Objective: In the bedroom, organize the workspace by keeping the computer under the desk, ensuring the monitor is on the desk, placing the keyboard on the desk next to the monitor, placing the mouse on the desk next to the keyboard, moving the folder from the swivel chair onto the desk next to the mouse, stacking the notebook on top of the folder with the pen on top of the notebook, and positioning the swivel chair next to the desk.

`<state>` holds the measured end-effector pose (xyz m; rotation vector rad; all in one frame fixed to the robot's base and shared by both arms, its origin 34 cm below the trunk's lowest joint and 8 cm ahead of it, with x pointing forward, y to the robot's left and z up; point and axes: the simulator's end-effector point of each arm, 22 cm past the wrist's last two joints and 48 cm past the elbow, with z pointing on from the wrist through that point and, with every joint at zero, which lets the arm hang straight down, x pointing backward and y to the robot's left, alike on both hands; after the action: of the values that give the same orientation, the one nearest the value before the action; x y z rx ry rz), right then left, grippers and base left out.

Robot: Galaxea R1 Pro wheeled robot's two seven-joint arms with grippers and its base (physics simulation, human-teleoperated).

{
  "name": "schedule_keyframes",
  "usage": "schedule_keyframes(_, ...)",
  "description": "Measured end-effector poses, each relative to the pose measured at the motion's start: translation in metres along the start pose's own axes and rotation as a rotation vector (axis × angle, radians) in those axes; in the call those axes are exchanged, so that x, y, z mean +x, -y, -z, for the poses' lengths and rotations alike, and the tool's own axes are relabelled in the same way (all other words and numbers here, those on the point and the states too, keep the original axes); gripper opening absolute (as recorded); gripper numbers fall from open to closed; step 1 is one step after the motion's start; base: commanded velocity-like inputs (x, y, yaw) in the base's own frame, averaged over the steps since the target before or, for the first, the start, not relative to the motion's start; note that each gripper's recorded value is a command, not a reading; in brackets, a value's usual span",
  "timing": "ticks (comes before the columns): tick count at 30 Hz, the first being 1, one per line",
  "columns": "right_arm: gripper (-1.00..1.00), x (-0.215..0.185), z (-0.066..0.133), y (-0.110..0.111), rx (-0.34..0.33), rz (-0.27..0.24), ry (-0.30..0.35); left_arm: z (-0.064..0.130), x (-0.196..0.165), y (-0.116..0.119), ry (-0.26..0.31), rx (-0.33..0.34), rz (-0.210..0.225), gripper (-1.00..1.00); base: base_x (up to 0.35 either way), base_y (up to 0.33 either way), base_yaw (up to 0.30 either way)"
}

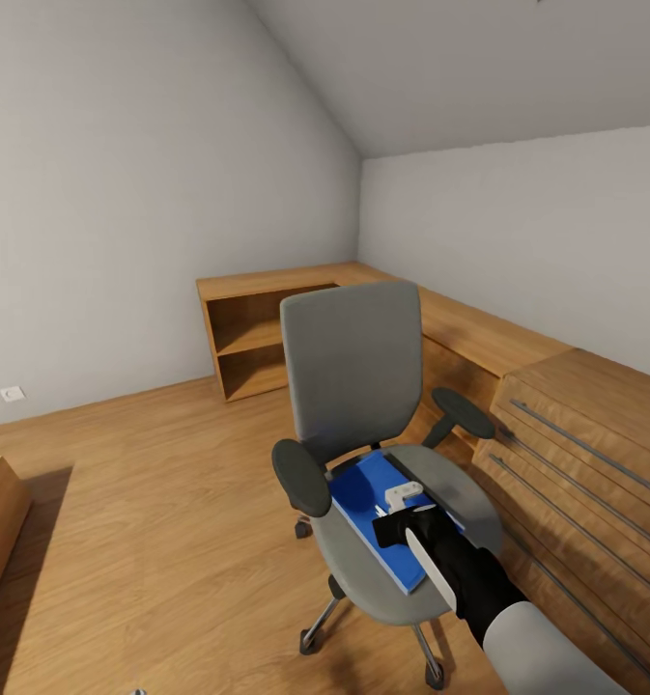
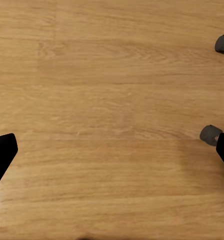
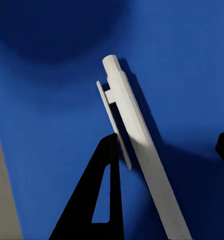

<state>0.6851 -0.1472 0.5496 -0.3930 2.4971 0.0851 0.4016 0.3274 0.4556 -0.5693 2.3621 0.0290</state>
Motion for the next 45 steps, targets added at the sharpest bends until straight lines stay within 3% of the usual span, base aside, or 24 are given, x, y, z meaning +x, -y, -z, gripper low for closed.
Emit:
schedule_keyframes(33,-1.00,0.0004,-0.0005,-0.0001,0.011,0.009,-0.001,-0.0002,-0.0012,-0.0024,0.002,-0.005,0.003,1.00,0.000,0.000,0.000)
schedule_keyframes(45,-1.00,0.0011,-0.0009,0.0076,0.054,-0.006,-0.002,-0.0002,-0.0013,-0.0022,0.003,-0.004,0.003,1.00,0.000,0.000,0.000)
